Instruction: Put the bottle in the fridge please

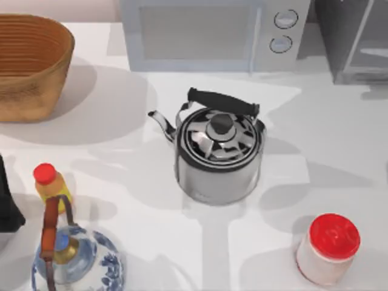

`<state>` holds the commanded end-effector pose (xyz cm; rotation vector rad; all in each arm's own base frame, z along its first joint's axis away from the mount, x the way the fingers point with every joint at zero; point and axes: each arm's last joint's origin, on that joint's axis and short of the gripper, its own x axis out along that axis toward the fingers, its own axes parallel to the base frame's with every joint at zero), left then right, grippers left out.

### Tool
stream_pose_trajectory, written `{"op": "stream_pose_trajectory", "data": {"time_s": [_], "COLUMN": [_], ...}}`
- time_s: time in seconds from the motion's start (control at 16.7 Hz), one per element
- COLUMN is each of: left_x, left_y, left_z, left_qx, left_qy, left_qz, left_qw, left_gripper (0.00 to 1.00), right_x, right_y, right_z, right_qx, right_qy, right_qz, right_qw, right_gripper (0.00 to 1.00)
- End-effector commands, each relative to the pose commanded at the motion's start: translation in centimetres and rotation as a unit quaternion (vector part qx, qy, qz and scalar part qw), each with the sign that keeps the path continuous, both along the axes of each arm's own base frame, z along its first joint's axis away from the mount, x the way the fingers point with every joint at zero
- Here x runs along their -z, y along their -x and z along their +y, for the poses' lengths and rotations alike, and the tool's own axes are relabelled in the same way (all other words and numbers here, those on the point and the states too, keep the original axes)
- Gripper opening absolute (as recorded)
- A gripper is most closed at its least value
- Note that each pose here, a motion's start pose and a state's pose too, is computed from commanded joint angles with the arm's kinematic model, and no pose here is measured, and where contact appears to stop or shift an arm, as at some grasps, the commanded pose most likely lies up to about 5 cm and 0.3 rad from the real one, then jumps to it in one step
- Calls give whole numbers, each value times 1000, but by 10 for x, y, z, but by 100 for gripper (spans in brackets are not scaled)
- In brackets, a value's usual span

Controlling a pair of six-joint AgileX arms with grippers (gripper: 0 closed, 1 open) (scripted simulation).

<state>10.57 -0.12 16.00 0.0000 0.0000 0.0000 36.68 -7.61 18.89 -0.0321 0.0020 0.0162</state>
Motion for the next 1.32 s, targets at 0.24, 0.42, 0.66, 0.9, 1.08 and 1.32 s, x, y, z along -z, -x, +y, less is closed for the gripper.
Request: {"op": "stream_pose_trajectory", "data": {"time_s": [0.24, 0.42, 0.66, 0.9, 1.08, 1.32], "left_x": [0, 0, 0, 0, 0, 0], "left_y": [0, 0, 0, 0, 0, 0], "left_z": [0, 0, 0, 0, 0, 0], "left_qx": [0, 0, 0, 0, 0, 0], "left_qy": [0, 0, 0, 0, 0, 0], "left_qz": [0, 0, 0, 0, 0, 0], "left_qw": [1000, 1000, 1000, 1000, 1000, 1000], "left_gripper": [100, 100, 100, 100, 100, 100], "right_x": [45, 59, 59, 66, 69, 51], "right_y": [-31, -38, -38, -46, -72, -118], "right_z": [-21, -28, -28, -27, -31, -28], "right_qx": [5, 8, 8, 8, 14, 1], "right_qy": [-11, -16, -16, -21, -21, -15], "right_qz": [4, 2, 2, 16, 18, -13], "right_qw": [1000, 1000, 1000, 1000, 1000, 1000], "right_gripper": [1, 1, 1, 1, 1, 1]}}
